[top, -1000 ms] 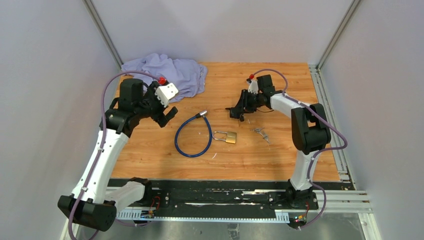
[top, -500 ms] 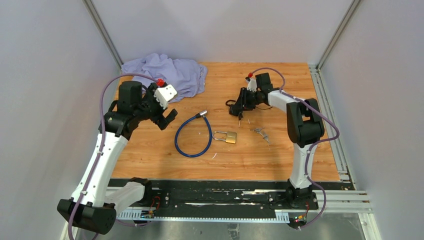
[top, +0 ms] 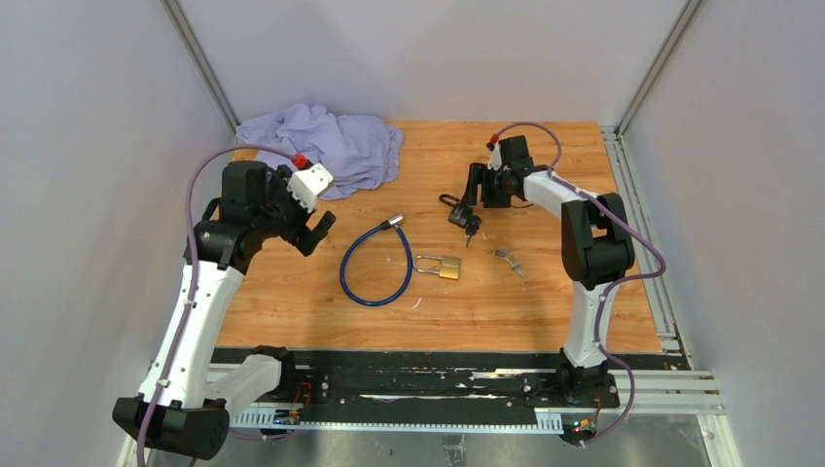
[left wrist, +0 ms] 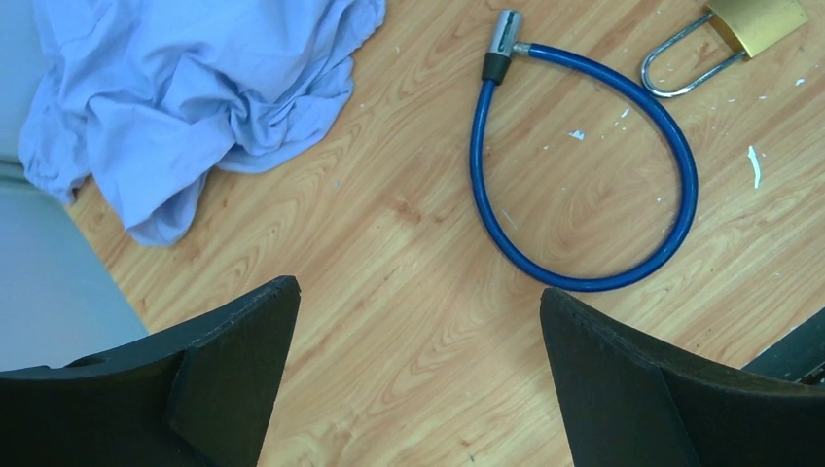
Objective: Unlock with the key
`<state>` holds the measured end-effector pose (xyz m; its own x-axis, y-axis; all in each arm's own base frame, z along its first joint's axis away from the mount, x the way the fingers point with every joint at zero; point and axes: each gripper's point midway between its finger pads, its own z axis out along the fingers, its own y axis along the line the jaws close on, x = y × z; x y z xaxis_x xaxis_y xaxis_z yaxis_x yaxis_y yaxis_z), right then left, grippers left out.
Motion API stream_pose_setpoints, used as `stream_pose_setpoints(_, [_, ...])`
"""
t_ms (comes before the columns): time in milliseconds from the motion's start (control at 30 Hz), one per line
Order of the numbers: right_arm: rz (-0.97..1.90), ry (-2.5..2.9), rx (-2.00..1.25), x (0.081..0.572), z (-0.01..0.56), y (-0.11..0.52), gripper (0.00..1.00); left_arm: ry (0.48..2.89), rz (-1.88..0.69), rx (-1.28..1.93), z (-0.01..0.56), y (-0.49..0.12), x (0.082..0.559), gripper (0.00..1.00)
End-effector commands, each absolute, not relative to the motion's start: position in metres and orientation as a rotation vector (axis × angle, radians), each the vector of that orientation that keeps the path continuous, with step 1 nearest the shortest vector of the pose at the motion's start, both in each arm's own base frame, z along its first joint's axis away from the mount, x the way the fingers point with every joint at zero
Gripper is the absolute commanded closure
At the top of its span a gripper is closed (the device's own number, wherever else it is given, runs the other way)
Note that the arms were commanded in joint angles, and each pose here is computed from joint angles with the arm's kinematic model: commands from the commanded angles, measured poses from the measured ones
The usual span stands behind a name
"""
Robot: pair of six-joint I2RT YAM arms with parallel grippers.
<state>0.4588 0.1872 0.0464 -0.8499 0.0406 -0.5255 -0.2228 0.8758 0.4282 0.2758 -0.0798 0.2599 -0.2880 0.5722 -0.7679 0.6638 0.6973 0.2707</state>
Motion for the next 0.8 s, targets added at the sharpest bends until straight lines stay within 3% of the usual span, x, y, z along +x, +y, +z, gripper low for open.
stream_pose_setpoints(0, [0.487, 2.436, -0.139, 0.468, 0.083, 0.171, 0.3, 1.982, -0.083, 0.85, 0.279, -0.066, 0.269, 0.02])
stream_pose_setpoints(400, [0.172, 2.253, -0.228, 0.43, 0.165, 0.159, 0.28, 2.088, -0.027, 0.738, 0.283, -0.048, 0.279, 0.02])
stream_pose_setpoints(500, [0.239, 2.169, -0.109, 0.423, 0.184, 0.148, 0.27, 2.114, -0.025, 0.719, 0.282, -0.045, 0.28, 0.02])
stream_pose_setpoints(667, [0.626, 2.045, 0.253, 0.414, 0.204, 0.12, 0.25, 2.121, -0.011, 0.699, 0.285, -0.041, 0.274, 0.02])
stream_pose_setpoints(767, [0.539, 2.168, 0.21, 0.402, 0.19, 0.115, 0.24, 2.103, -0.003, 0.687, 0.291, -0.039, 0.27, 0.02])
